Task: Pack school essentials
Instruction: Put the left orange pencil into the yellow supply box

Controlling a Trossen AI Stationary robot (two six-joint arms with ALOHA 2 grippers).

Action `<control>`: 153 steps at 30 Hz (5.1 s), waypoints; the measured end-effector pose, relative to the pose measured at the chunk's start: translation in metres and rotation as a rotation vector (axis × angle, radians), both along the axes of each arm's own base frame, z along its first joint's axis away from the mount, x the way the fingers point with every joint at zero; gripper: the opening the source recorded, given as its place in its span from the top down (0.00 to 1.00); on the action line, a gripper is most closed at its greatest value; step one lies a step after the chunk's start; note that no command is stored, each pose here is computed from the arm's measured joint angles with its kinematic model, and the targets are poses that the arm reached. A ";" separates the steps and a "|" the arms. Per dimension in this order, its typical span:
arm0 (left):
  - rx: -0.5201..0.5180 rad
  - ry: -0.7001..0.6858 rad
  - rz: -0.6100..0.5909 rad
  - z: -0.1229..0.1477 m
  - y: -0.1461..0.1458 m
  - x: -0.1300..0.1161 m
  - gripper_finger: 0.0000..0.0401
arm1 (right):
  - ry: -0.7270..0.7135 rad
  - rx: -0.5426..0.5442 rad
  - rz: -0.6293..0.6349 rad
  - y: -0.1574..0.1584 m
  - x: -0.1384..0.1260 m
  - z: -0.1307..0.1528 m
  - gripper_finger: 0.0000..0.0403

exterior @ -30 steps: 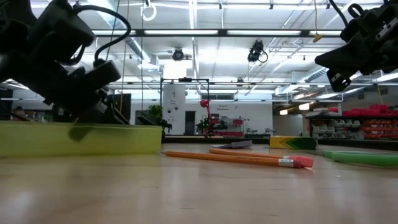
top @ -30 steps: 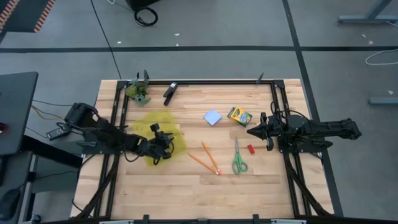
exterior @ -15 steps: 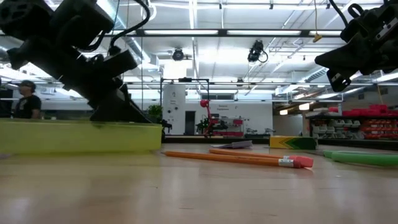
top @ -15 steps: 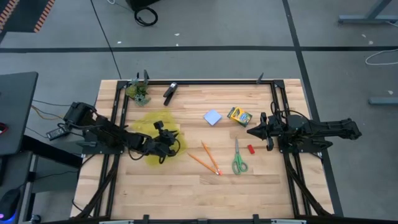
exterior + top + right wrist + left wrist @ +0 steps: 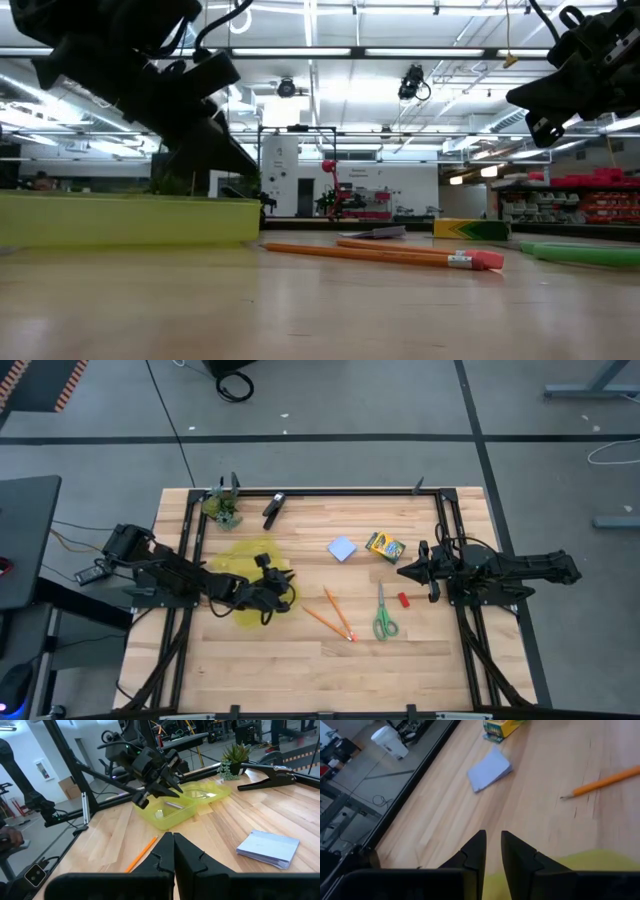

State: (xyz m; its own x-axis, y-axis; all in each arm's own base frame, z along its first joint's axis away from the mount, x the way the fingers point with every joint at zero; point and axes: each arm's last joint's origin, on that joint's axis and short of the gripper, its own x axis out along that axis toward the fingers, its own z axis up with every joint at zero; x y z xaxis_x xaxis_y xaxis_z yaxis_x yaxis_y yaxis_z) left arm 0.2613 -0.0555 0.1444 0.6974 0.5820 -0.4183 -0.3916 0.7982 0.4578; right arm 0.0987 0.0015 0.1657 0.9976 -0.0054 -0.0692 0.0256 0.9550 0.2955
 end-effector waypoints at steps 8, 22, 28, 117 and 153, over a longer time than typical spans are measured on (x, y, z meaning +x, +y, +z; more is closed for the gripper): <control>-0.079 -0.004 -0.101 0.004 -0.005 0.006 0.84 | 0.000 0.000 0.000 0.000 0.000 0.000 0.98; -0.138 0.087 -0.374 0.003 -0.011 0.009 0.85 | 0.000 0.000 0.000 0.000 0.000 0.000 0.98; -0.122 0.116 -0.428 0.003 0.005 0.014 0.87 | 0.000 0.000 0.000 0.000 0.000 0.000 0.98; -0.480 0.006 -1.028 -0.094 -0.004 0.120 0.96 | 0.010 0.000 0.003 0.000 0.001 -0.001 0.98; -0.328 0.065 -0.967 -0.079 -0.013 0.117 0.95 | 0.010 0.000 0.003 0.000 0.001 -0.001 0.98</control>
State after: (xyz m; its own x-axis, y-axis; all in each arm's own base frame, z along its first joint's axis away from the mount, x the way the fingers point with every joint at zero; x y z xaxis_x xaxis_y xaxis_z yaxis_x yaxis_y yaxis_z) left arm 0.3780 -0.0688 0.0654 0.7782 -0.3674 -0.5093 0.5042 0.8491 0.1578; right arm 0.0993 0.0016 0.1650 0.9968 -0.0023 -0.0794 0.0258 0.9551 0.2952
